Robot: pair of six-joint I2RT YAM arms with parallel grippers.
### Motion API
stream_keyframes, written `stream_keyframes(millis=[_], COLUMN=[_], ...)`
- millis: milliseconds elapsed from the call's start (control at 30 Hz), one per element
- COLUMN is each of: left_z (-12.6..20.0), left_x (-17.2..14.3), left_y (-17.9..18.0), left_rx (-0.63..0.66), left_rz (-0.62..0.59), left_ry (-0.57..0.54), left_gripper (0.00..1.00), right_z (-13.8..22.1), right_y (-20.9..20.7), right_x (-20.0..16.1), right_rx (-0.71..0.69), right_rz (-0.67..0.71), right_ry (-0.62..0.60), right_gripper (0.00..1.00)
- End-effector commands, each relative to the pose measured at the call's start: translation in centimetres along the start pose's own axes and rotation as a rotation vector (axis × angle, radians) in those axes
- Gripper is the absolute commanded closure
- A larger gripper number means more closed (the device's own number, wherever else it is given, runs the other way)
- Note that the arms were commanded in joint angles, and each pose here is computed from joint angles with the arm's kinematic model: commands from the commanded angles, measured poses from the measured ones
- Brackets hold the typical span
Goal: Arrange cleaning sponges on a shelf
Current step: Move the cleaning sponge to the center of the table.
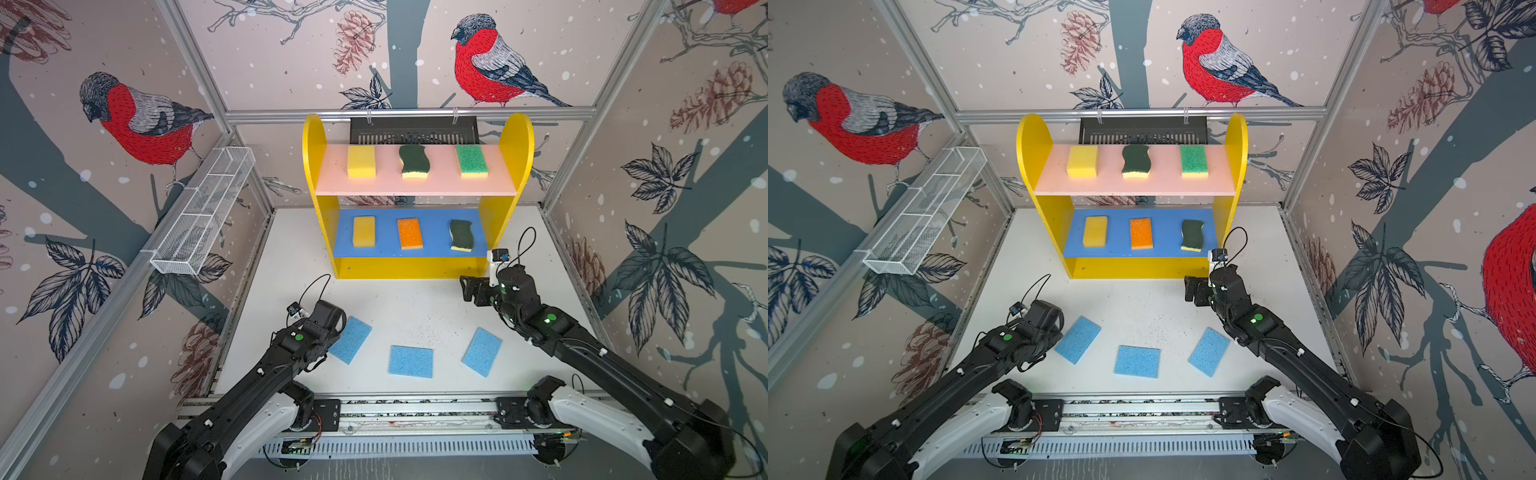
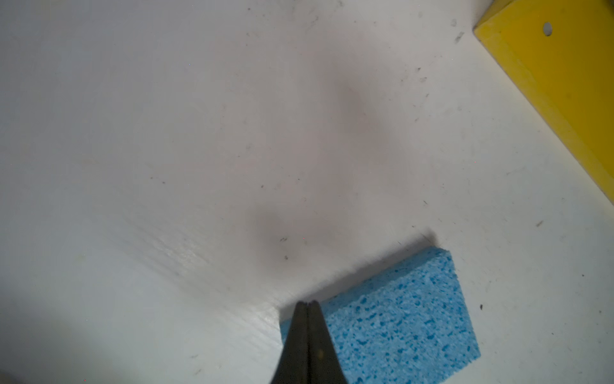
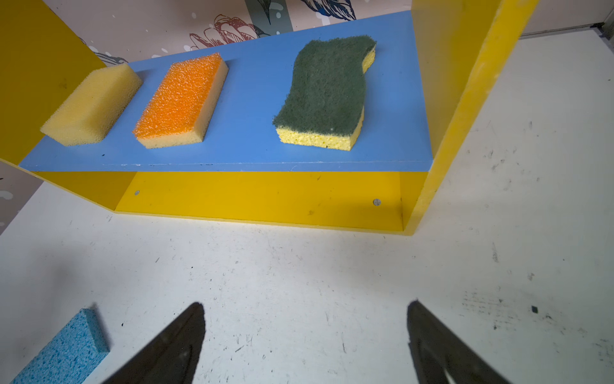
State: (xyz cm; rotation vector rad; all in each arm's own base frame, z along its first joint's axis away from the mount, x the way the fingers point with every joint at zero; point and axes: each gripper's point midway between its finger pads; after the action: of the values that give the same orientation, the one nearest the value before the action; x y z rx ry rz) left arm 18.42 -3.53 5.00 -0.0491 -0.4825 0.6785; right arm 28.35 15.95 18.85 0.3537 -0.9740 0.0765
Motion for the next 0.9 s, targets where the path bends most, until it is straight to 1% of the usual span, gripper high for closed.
stream_keyframes(millis=[0, 133, 200, 233, 267, 300, 433, 533, 633, 733, 867], left_z=[-0.5, -0.7, -1.0, -1.1, -1.1, -1.1, -1.4, -1.7, -1.9, -1.9, -2.0], left_x=[-0.6, -1.3, -2.0, -2.5, -3.0, -3.5, -4.7, -5.3, -5.7, -5.9, -6.5], left_y=[1.3, 1.9, 1.9, 1.9, 1.8, 1.9, 2.4, 2.1, 2.0, 1.9, 0.8], left_rx=[0.04, 0.059, 0.061, 0.058, 0.054, 0.055, 0.054, 0.008, -0.016, -0.022, -0.059], left_rz=[0.057, 0.079, 0.08, 0.079, 0.083, 0.074, 0.087, 0.103, 0.116, 0.106, 0.079], left_ry=[0.019, 0.043, 0.08, 0.103, 0.132, 0.157, 0.202, 0.213, 0.225, 0.236, 0.279], left_gripper=[1.0, 1.0, 1.0, 0.95, 0.87, 0.83, 0.82, 0.8, 0.8, 0.79, 0.78], right_z=[-0.1, -0.2, -0.3, -0.3, -0.4, -0.4, -0.5, -0.5, -0.5, -0.4, -0.4], right_y=[0.9, 1.3, 1.4, 1.4, 1.5, 1.5, 1.7, 1.9, 1.9, 1.8, 1.7], right_x=[0.6, 0.4, 0.3, 0.3, 0.3, 0.3, 0.3, 0.3, 0.2, 0.2, 0.1], right_rx=[0.051, 0.077, 0.086, 0.088, 0.093, 0.095, 0.107, 0.126, 0.129, 0.128, 0.128], right_rz=[-0.014, -0.021, -0.024, -0.024, -0.024, -0.022, -0.024, -0.027, -0.03, -0.031, -0.037], right_ry=[-0.024, -0.02, -0.02, -0.019, -0.018, -0.016, -0.014, -0.009, -0.005, -0.006, -0.006], right_gripper=[0.06, 0.06, 0.06, 0.06, 0.06, 0.06, 0.06, 0.06, 0.06, 0.06, 0.07])
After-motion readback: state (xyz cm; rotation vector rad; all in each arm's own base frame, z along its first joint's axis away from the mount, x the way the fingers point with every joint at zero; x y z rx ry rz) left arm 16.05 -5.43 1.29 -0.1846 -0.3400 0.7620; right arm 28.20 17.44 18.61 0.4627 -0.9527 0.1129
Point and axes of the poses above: each gripper's point midway between its finger pads, its own z axis back along the fingers, its own y axis along the line the jaws close on, x = y × z, and after that the axes turned 3 degrees about -z, right-handed
